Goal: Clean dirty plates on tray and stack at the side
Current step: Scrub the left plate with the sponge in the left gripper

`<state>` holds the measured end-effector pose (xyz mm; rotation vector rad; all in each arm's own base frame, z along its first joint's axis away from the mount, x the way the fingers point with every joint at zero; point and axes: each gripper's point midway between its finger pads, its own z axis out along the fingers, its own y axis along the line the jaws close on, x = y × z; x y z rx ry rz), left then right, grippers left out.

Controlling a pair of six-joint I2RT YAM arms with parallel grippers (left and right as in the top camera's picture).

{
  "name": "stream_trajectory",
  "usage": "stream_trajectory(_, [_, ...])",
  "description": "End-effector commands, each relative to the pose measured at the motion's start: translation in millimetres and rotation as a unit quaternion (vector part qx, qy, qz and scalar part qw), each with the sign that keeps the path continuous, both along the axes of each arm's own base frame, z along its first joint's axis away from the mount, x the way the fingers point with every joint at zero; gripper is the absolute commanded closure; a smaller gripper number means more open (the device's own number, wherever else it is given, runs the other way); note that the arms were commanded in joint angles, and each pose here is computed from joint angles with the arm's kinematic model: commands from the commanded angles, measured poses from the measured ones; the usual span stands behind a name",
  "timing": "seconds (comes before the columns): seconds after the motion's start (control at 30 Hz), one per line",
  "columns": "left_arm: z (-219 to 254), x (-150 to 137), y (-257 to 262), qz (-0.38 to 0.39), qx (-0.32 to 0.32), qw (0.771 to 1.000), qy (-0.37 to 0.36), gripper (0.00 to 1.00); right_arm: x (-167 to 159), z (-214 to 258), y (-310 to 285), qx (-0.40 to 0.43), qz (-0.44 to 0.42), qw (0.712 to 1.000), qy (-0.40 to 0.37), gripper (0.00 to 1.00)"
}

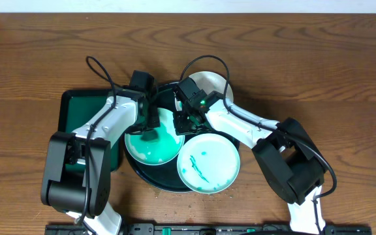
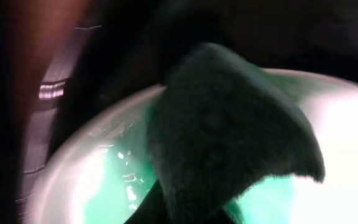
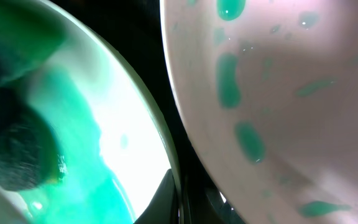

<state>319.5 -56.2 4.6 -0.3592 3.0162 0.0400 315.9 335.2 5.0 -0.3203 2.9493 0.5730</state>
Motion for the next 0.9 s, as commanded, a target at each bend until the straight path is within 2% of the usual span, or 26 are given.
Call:
stream_trajectory(0.0, [-9, -28, 58, 0.066, 0.131, 0.988, 0.048, 0.93, -7, -17, -3, -0.016, 0.007, 1.0, 0.017, 0.99])
stream_trajectory(0.1, [-12, -56, 33, 0.038, 0.061, 0.99, 0.117, 0.93, -7, -17, -3, -0.016, 0.007, 1.0, 0.017, 0.99])
stream_trajectory(0.2, [-10, -78, -3, -0.037, -0.044, 0.984, 0.17, 0.93, -7, -17, -3, -0.015, 0.007, 1.0, 0.016, 0.99])
stream_trajectory(0.33, [3, -90, -55, -0.147, -0.199, 0.953, 0.177, 0.93, -6, -16, -2, -0.015, 0.007, 1.0, 0.015, 0.99])
stream_trajectory(0.4, [4, -84, -65, -0.167, -0.224, 0.947, 0.16, 0.93, -6, -16, -2, -0.015, 0.007, 1.0, 0.015, 0.99])
stream_trajectory(0.57, [-1, -50, -70, -0.182, -0.219, 0.955, 0.087, 0.93, -6, -16, -2, -0.015, 0.007, 1.0, 0.016, 0.99])
stream_trajectory(0.63, [-5, -36, -65, -0.188, -0.198, 0.96, 0.06, 0.93, -6, -16, -2, -0.015, 0.007, 1.0, 0.016, 0.99])
stream_trajectory(0.73, [-13, -17, -38, -0.159, -0.111, 0.981, 0.033, 0.93, -6, -17, -2, -0.015, 0.007, 1.0, 0.016, 0.99])
stream_trajectory(0.8, [-17, -5, -4, -0.101, -0.017, 0.995, 0.018, 0.93, -6, -16, -2, -0.015, 0.007, 1.0, 0.015, 0.99])
stream_trajectory(0.87, [-13, 1, 33, -0.023, 0.082, 0.996, 0.003, 0.93, -6, -16, -2, -0.015, 0.007, 1.0, 0.015, 0.99])
